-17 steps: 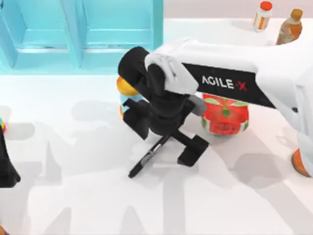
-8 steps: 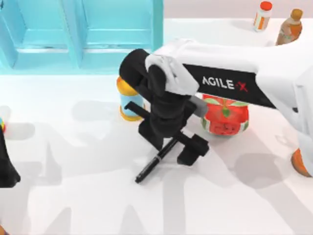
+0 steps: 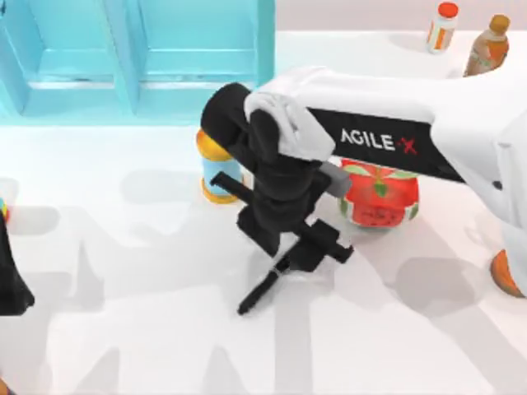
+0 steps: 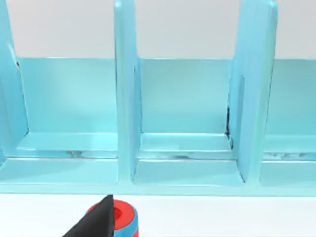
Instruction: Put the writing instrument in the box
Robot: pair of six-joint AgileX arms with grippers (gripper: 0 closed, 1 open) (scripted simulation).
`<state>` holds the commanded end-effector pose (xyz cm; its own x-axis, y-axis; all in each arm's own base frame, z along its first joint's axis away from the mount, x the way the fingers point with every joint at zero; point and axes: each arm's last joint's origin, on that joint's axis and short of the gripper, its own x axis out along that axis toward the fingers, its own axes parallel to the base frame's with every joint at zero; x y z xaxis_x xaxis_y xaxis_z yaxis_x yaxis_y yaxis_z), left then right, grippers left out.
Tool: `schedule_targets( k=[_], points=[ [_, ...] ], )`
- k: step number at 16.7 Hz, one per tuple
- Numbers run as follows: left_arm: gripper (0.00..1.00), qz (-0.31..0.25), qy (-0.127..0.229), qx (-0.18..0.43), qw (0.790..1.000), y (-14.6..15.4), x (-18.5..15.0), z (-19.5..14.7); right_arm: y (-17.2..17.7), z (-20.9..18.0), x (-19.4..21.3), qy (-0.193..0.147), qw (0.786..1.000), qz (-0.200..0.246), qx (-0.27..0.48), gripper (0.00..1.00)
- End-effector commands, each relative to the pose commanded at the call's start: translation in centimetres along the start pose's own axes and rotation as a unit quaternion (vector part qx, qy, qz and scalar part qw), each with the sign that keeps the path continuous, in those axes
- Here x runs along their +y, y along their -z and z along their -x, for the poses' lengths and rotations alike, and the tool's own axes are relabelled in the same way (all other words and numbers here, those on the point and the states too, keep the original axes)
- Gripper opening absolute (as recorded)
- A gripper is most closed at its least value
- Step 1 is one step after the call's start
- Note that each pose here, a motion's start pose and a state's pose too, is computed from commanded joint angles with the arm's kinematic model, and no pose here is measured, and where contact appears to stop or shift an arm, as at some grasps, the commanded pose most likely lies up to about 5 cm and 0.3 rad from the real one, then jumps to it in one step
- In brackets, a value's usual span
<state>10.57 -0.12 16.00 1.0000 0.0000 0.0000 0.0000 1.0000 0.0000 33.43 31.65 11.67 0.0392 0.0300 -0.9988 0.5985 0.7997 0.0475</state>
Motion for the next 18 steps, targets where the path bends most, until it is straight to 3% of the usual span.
schedule_targets(
  k=[6, 8, 12, 15, 18],
  points=[
    [1.0, 0.0, 0.0, 0.0, 1.0, 0.0, 0.0, 0.0, 6.5, 3.1, 1.1, -0.005, 0.999, 0.049, -0.002, 0.0],
    [1.0, 0.0, 0.0, 0.0, 1.0, 0.0, 0.0, 0.0, 7.0, 5.0, 1.3, -0.011, 0.999, 0.049, -0.006, 0.0],
    [1.0, 0.0, 0.0, 0.0, 1.0, 0.0, 0.0, 0.0, 4.5, 9.3, 1.4, -0.034, 0.999, 0.028, -0.011, 0.0],
    [1.0, 0.0, 0.0, 0.0, 1.0, 0.0, 0.0, 0.0, 0.9, 10.2, 0.7, -0.013, 1.0, 0.006, -0.006, 0.0],
    [1.0, 0.0, 0.0, 0.0, 1.0, 0.0, 0.0, 0.0, -0.2, 9.9, 0.4, 0.0, 1.0, -0.001, 0.0, 0.0]
  ],
)
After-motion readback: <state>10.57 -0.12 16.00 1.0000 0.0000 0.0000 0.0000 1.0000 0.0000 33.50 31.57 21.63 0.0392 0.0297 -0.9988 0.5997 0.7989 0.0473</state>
